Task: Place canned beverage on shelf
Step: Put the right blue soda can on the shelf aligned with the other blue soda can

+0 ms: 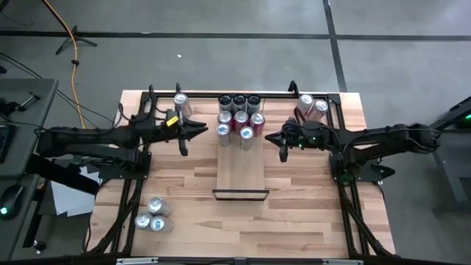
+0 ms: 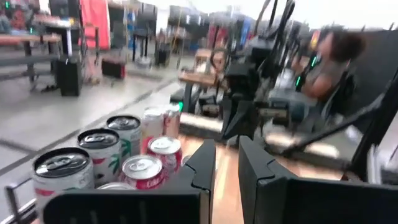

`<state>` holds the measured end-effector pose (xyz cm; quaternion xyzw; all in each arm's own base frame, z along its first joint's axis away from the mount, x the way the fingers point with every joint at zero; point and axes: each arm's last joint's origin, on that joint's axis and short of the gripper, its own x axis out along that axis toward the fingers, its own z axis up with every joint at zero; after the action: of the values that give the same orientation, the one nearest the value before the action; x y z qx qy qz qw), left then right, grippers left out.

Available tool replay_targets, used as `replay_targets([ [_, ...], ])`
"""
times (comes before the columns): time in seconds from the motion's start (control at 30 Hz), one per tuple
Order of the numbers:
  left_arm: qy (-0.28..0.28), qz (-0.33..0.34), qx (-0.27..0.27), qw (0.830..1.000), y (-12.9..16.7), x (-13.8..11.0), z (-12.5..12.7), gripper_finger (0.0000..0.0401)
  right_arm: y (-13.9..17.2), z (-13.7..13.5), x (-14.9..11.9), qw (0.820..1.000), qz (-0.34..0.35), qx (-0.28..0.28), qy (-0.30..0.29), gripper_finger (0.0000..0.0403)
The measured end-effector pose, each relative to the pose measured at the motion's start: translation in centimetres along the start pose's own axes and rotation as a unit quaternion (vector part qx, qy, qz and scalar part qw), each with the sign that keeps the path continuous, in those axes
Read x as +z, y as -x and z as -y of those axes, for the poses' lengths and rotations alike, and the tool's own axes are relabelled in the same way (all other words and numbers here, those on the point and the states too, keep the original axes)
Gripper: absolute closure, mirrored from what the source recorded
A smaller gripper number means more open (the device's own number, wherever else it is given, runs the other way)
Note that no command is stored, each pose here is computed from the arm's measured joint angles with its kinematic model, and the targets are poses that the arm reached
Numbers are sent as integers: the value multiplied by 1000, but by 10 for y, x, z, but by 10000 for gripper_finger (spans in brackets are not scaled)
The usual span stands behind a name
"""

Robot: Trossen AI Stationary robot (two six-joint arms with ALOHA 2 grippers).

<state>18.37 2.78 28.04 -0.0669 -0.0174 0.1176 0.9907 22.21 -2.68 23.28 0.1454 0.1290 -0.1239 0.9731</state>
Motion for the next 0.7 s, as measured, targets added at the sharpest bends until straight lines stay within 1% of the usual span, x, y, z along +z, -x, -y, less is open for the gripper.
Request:
replay_targets([
  [0.1, 32, 51, -6, 998, 8, -24, -5, 385, 0, -1, 3, 1000, 14, 4, -10, 399],
  [0.2, 56, 108, -15, 992, 18, -33, -10, 385, 0, -1, 4, 1000, 20, 6, -11, 399],
  [0.3, 57, 108, -12, 992, 23, -40, -13, 385, 0, -1, 4, 1000, 20, 7, -11, 399],
  [0.43, 56, 107, -15, 993, 24, -39, -13, 385, 0, -2, 4, 1000, 18, 15, -13, 399],
  [0.57, 54, 103, -31, 993, 24, -39, -12, 385, 0, -2, 3, 999, 13, 20, -43, 399],
  [0.7, 54, 101, -42, 993, 24, -39, -11, 385, 0, -2, 3, 998, 12, 20, -51, 399],
])
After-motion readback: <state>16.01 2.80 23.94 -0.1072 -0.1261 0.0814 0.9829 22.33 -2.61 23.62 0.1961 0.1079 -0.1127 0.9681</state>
